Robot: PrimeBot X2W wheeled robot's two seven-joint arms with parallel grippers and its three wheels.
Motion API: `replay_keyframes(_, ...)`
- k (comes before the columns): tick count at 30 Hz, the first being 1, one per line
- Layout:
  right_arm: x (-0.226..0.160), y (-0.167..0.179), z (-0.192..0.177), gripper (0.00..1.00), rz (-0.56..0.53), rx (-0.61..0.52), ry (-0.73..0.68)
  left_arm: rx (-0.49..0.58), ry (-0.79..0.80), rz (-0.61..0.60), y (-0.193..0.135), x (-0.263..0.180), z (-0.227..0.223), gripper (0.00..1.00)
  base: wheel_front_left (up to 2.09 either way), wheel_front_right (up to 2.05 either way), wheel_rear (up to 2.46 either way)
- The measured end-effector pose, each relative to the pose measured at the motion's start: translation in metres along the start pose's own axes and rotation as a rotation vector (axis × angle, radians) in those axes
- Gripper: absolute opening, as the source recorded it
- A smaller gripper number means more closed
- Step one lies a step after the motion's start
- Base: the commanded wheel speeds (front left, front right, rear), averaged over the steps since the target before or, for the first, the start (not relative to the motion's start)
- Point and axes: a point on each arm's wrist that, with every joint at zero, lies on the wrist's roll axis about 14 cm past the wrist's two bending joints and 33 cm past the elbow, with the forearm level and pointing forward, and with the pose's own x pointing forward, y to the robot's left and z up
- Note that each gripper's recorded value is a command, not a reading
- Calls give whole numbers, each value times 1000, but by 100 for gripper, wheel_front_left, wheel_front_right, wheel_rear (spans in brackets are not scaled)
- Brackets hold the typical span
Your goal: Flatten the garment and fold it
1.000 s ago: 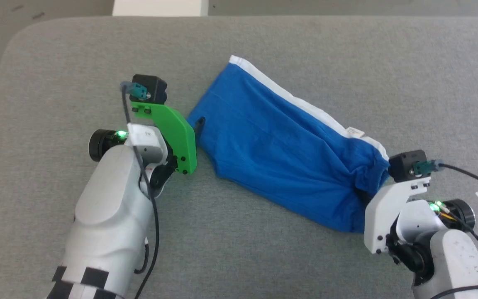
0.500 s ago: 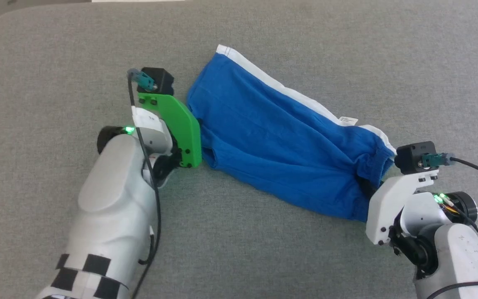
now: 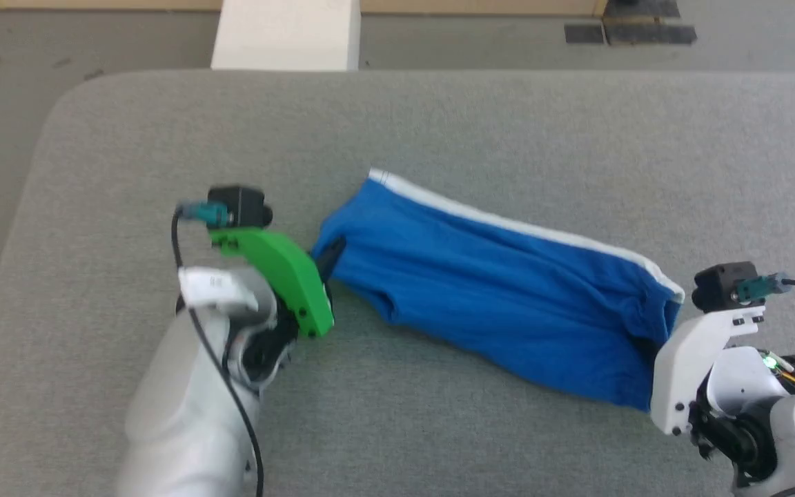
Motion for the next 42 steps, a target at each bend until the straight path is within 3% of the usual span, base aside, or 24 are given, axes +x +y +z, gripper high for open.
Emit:
replay_keyframes(4,-11,2,-7,0,29,-40,49,-36,-56,11,0,-28,-12,0,0,0,0)
replay_keyframes(11,-13,5,-21,0,56,-82,122,-171,-5,96,12,-69,-74,0,0,0,0)
replay_keyframes(18,-9,5,-39,0,76,-47,190,-279,42,150,17,-88,-112,0,0,0,0)
replay_keyframes(19,-9,4,-40,0,75,-46,195,-287,44,156,17,-89,-114,18,0,0,0)
replay_keyframes(20,-9,4,-41,20,75,-48,195,-298,41,159,17,-90,-115,100,0,0,0)
replay_keyframes(21,-9,5,-40,47,75,-47,183,-302,32,164,17,-91,-113,100,0,0,0)
replay_keyframes(22,-9,4,-39,100,75,-47,172,-306,18,175,20,-92,-110,100,0,0,0)
replay_keyframes(31,-21,6,-16,100,80,-61,55,-243,-205,228,38,-113,-52,100,0,0,0)
replay_keyframes(38,-43,-7,0,100,51,0,-50,-33,-531,281,50,-145,16,100,0,0,0)
replay_keyframes(42,-46,-10,-3,100,59,-9,-43,122,-732,276,41,-161,46,100,0,0,0)
